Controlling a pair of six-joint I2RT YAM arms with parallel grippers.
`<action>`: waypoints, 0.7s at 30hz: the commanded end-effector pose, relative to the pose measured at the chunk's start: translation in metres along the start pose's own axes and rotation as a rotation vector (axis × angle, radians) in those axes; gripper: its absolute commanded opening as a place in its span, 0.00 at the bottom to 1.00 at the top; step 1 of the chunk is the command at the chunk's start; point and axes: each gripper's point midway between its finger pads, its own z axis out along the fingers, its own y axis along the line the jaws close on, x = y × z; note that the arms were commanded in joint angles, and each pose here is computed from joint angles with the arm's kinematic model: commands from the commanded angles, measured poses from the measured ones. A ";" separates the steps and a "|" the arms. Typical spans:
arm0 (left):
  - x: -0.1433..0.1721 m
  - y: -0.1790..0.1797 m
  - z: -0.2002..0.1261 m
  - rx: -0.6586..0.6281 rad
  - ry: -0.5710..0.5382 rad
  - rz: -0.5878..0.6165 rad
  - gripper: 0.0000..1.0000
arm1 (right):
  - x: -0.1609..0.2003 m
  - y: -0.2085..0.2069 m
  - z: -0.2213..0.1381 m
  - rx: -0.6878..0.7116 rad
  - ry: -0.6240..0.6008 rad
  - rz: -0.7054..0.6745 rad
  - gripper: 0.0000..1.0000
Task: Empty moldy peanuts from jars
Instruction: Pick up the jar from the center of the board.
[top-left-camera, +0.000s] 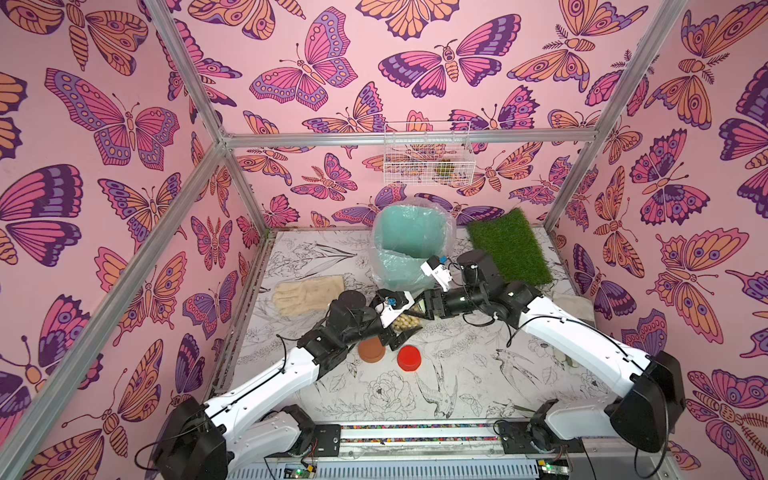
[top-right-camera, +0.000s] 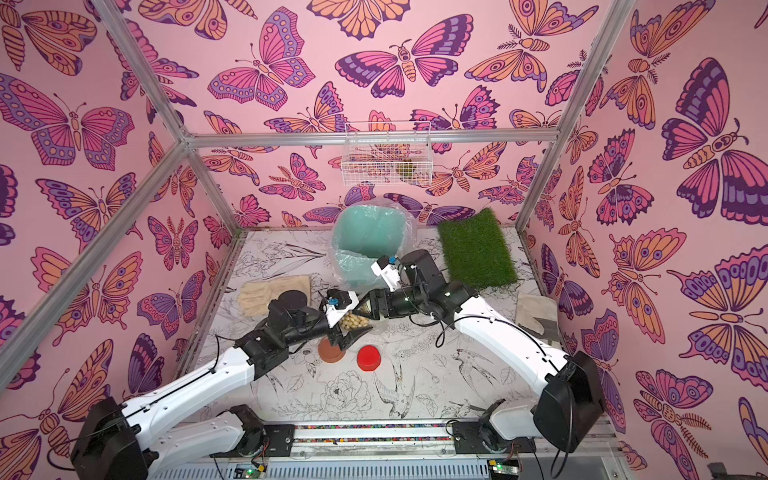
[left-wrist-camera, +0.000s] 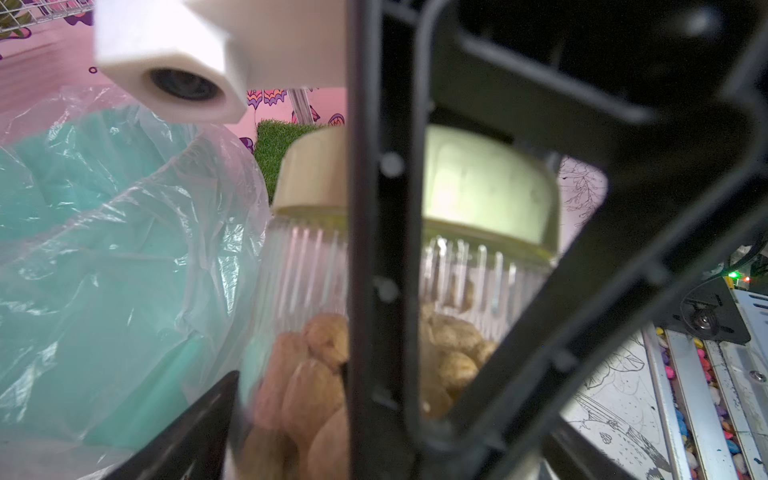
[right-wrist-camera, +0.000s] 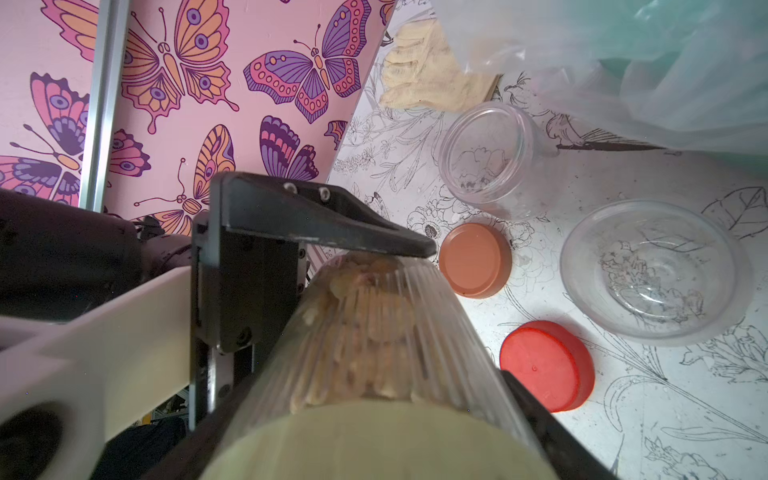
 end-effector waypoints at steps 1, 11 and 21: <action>0.012 0.011 0.001 -0.056 0.048 -0.010 0.89 | -0.002 0.041 -0.007 -0.159 0.005 -0.061 0.00; 0.013 0.009 0.001 -0.049 0.049 -0.015 0.66 | -0.001 0.042 -0.006 -0.172 0.007 -0.054 0.00; 0.015 0.011 -0.001 -0.067 0.052 -0.017 0.00 | -0.002 0.033 -0.011 -0.101 -0.022 -0.060 0.43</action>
